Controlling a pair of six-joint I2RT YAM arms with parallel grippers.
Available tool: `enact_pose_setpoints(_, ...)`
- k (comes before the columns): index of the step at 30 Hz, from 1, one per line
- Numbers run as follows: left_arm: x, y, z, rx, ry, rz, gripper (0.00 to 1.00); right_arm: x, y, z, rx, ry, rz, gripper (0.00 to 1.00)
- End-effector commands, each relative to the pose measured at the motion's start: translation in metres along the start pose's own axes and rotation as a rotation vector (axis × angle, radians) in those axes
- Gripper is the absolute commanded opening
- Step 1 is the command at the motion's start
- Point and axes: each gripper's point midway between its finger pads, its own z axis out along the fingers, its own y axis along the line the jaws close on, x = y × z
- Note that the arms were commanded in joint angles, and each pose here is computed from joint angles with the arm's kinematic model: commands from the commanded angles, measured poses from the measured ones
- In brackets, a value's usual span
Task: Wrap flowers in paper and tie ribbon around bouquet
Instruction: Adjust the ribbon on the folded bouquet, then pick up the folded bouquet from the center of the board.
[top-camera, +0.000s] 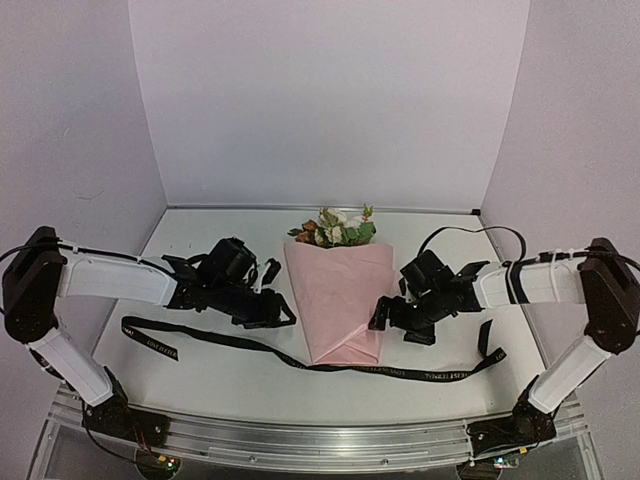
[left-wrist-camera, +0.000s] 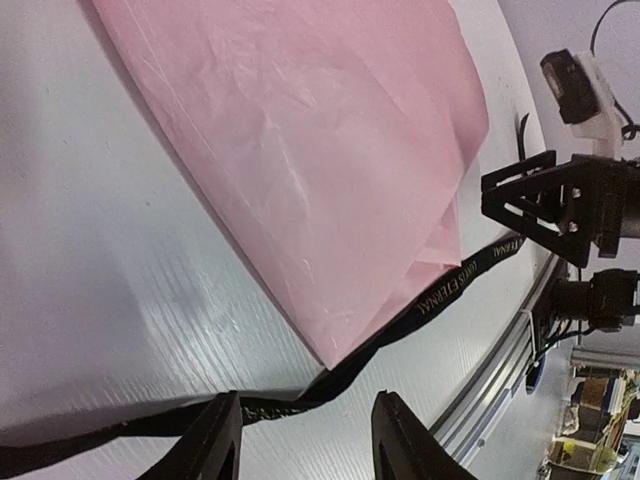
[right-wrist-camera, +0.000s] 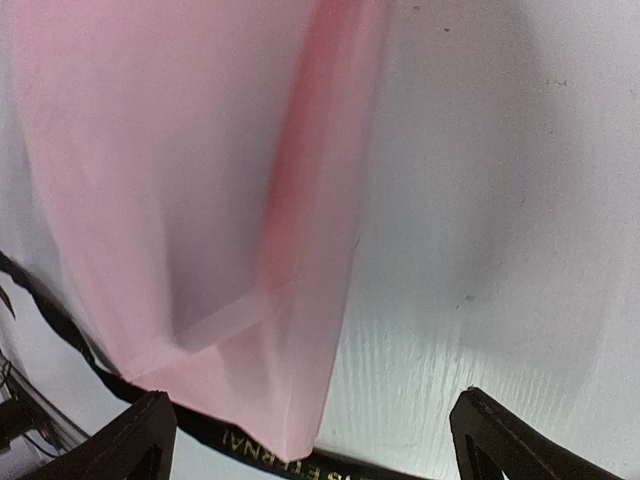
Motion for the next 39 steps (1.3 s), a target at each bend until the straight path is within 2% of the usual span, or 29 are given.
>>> enact_pose_setpoints(1, -0.041, 0.006, 0.012, 0.066, -0.036, -0.035, 0.52, -0.028, -0.001, 0.020, -0.021, -0.027, 0.132, 0.98)
enact_pose_setpoints(8, -0.053, 0.008, 0.049, 0.164, 0.030, -0.068, 0.58, -0.037, 0.001, 0.036, -0.039, -0.014, 0.197, 0.98)
enact_pose_setpoints(11, -0.054, 0.009, 0.062, 0.186, 0.050, -0.097, 0.59, -0.036, 0.001, 0.042, -0.040, -0.001, 0.220, 0.93)
enact_pose_setpoints(16, -0.056, 0.012, 0.078, 0.188, 0.079, -0.151, 0.57, -0.035, 0.005, 0.050, -0.058, 0.023, 0.270, 0.77)
enact_pose_setpoints(24, -0.063, 0.009, 0.085, 0.183, 0.108, -0.187, 0.48, -0.047, 0.027, 0.046, -0.112, 0.035, 0.327, 0.33)
enact_pose_setpoints(27, -0.065, 0.006, 0.083, 0.171, 0.130, -0.203, 0.42, -0.049, 0.033, 0.042, -0.120, 0.048, 0.352, 0.20)
enact_pose_setpoints(35, -0.067, -0.001, 0.076, 0.170, 0.197, -0.248, 0.27, -0.051, 0.043, 0.023, -0.100, 0.080, 0.400, 0.02)
enact_pose_setpoints(39, -0.067, -0.007, 0.068, 0.177, 0.215, -0.261, 0.24, -0.050, 0.047, 0.017, -0.101, 0.101, 0.443, 0.00)
